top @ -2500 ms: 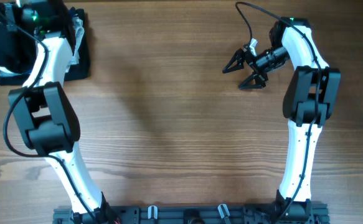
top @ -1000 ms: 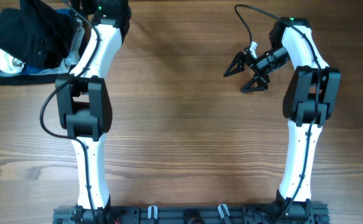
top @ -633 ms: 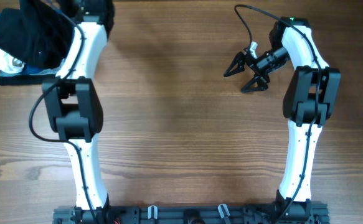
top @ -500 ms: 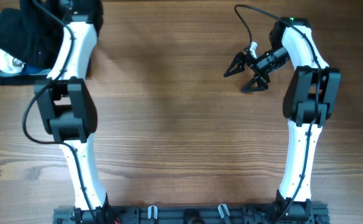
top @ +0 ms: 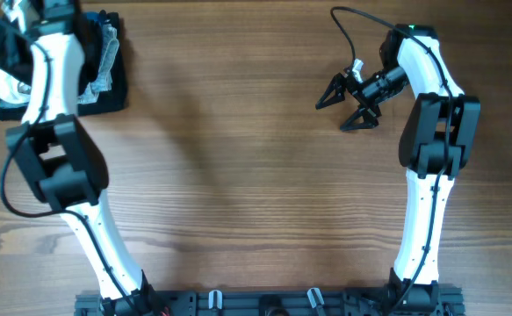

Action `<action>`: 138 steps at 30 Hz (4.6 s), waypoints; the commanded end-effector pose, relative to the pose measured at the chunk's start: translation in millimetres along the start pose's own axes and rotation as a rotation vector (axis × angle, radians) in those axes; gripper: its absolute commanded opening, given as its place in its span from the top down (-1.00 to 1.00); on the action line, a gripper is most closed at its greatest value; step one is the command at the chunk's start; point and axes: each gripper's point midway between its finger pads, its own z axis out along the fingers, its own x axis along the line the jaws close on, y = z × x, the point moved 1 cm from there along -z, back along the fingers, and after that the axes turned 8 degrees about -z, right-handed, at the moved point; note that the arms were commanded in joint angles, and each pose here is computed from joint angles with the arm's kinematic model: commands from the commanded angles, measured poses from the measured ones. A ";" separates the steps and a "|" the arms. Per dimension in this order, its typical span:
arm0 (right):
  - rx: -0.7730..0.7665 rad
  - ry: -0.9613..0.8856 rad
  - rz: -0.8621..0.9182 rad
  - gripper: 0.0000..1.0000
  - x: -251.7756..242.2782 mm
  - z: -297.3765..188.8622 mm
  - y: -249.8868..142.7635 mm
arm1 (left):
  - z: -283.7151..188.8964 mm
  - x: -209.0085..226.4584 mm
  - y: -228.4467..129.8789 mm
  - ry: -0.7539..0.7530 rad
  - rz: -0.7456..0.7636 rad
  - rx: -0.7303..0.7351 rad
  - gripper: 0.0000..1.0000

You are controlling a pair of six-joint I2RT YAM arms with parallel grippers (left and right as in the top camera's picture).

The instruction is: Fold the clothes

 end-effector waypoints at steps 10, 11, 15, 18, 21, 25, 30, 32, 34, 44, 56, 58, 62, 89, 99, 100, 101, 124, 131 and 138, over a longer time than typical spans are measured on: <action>0.024 -0.008 0.025 -1.00 -8.8 8.3 -0.1 | 16.0 -83.4 -75.0 -0.289 0.022 0.244 0.92; 0.024 -0.008 0.025 -0.99 -8.8 8.3 -0.1 | 11.3 -92.9 -79.7 -0.318 0.039 0.255 0.92; 0.024 -0.008 0.025 -0.99 -8.8 8.3 -0.1 | -11.1 -120.9 -94.9 -0.514 0.053 0.344 0.92; 0.024 -0.009 0.024 -1.00 -8.9 8.3 -0.1 | -5.4 -119.1 -99.0 -0.508 0.039 0.368 0.92; 0.024 -0.008 0.025 -0.99 -8.8 8.3 -0.1 | 4.1 -107.2 -97.2 -0.442 0.026 0.357 0.78; 0.024 -0.008 0.025 -0.99 -8.8 8.3 -0.1 | 4.8 -82.1 -80.9 -0.338 -0.005 0.289 -0.99; 0.025 -0.013 0.021 -0.99 -9.5 8.3 -0.3 | -24.2 -37.7 -34.9 -0.374 -0.146 0.191 -0.99; 0.025 -0.013 0.020 -0.99 -9.5 8.3 -0.2 | -39.6 -12.4 -14.9 -0.401 -0.213 0.149 -0.99; 0.025 -0.013 0.019 -0.99 -9.5 8.3 -0.3 | -54.6 8.8 -1.6 -0.421 -0.260 0.111 -1.00; 0.036 -0.116 0.009 -1.00 -26.7 7.2 -0.4 | -132.0 93.3 10.2 -0.602 -0.413 0.040 -1.00; -0.116 -0.308 -0.131 -0.99 -41.7 -20.6 41.2 | -212.9 187.5 22.3 -1.045 -0.691 -0.048 -0.99; -0.215 -0.333 -0.202 -1.00 -29.3 -39.2 63.0 | -234.4 231.0 29.7 -1.128 -0.798 -0.146 -1.00; -0.385 -0.376 -0.335 -0.99 5.1 -81.6 92.6 | -262.2 313.4 26.6 -1.235 -0.976 -0.311 -1.00; -0.700 -0.419 -0.585 -0.99 117.9 -184.5 84.3 | -230.9 419.5 -218.4 -1.386 -0.830 -0.211 -1.00; -0.692 -0.393 -0.588 -0.99 121.8 -181.8 81.5 | -231.2 419.4 -218.4 -1.388 -0.829 -0.211 -0.99; -0.691 -0.398 -0.602 -0.99 122.0 -182.1 81.8 | -231.2 419.4 -218.4 -1.388 -0.829 -0.211 -1.00; -0.692 -0.400 -0.603 -0.99 121.8 -182.2 82.0 | -231.2 419.3 -218.4 -1.388 -0.829 -0.211 -0.99; -0.629 -0.387 -0.577 -1.00 123.2 -166.4 72.5 | -203.0 192.3 -264.6 -1.136 -0.192 0.170 -0.99; -0.584 -0.402 -0.591 -1.00 118.3 -161.3 65.0 | -203.0 192.3 -264.5 -1.136 -0.192 0.169 -1.00; -0.568 -0.417 -0.564 -1.00 113.4 -160.1 61.8 | -203.0 192.3 -264.6 -1.136 -0.191 0.169 -0.99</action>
